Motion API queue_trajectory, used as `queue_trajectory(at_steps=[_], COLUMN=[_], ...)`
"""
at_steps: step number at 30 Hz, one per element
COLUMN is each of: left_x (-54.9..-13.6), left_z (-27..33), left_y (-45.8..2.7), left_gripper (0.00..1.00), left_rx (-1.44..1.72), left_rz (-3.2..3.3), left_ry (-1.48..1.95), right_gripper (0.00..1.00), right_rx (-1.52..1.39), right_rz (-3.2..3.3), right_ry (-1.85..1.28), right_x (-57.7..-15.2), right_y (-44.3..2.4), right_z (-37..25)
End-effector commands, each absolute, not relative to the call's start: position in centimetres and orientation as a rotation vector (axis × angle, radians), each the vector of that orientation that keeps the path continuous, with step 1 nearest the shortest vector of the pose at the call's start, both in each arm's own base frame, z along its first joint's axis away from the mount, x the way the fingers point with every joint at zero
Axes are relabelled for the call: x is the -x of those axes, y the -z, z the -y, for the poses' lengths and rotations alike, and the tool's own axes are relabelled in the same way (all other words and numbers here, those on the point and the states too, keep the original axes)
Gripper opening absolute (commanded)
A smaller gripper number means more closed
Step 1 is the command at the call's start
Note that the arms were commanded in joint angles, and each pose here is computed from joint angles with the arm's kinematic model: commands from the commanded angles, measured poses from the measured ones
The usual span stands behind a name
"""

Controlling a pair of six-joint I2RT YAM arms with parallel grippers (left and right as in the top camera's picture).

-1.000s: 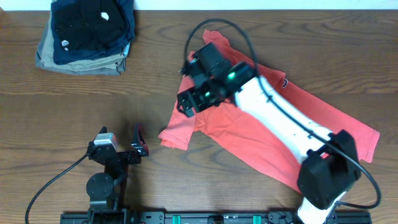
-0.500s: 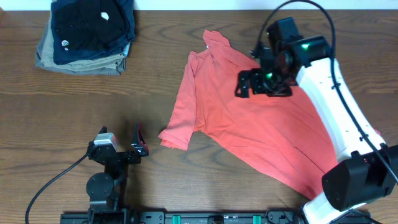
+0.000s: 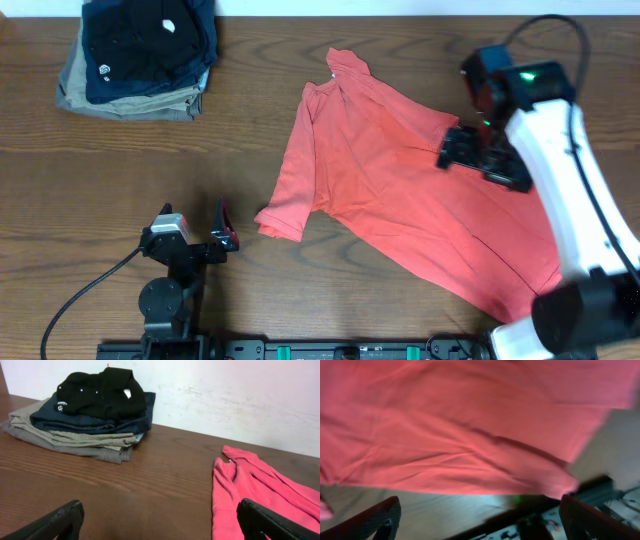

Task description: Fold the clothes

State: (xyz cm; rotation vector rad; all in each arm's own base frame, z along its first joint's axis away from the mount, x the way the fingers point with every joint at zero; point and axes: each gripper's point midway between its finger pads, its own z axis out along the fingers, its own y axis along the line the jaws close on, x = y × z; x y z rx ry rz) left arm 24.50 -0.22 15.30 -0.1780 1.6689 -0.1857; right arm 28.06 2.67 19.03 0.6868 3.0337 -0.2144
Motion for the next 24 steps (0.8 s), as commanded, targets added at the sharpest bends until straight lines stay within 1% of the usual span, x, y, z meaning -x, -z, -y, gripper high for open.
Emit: queue_trajectory(at_steps=[1,5,9,13,16,17,18,20,22,24], left_x=[-24.4,-24.4,-24.4,-24.4,-24.4,-24.4,-24.4,-24.4,-24.4,-24.4], left_z=[0.5,0.5,0.5,0.5,0.5,0.5,0.5,0.5,0.5,0.5], left_y=[-13.8,-13.8,-13.8,-13.8,-13.8,-13.8,-13.8,-13.8,-13.8,-13.8], left_gripper=[0.98,0.98,0.98,0.98,0.98,0.98,0.98,0.98,0.98,0.98], left_rx=[0.167,0.167,0.167,0.167,0.167,0.167,0.167,0.167,0.167,0.167], left_rz=[-1.716,-1.715,-1.715,-1.715,-1.716,-1.716,-1.715,-1.716,-1.715,-1.715], left_ry=[0.192,0.192,0.192,0.192,0.192,0.192,0.192,0.192,0.192,0.192], right_gripper=[0.99,0.99,0.99,0.99,0.99,0.97,0.95,0.9,0.89,0.89], right_rx=[-0.848,-0.958,-1.097,-1.177,-1.17,-1.164,-1.148,-0.937,-0.707,-0.601], right_rz=[-2.857,-2.803,-2.75,-2.732,-2.763,-2.765,-2.763,-2.77,-2.748,-2.712], right_ry=[0.335,0.323,0.327,0.309,0.182,0.093,0.018,-0.17,-0.261,-0.275], right_x=[-26.5,-24.4,-23.3,-23.6,-24.5,-25.2,-25.8,-28.4,-30.7,-32.7], right_y=[-21.8,-22.4,-21.1,-18.9,-17.4,-17.1,-17.0,-17.2,-17.7,-17.8], right_z=[0.8,3.0,5.4,6.4,5.1,4.2,3.4,1.3,-0.3,-1.4])
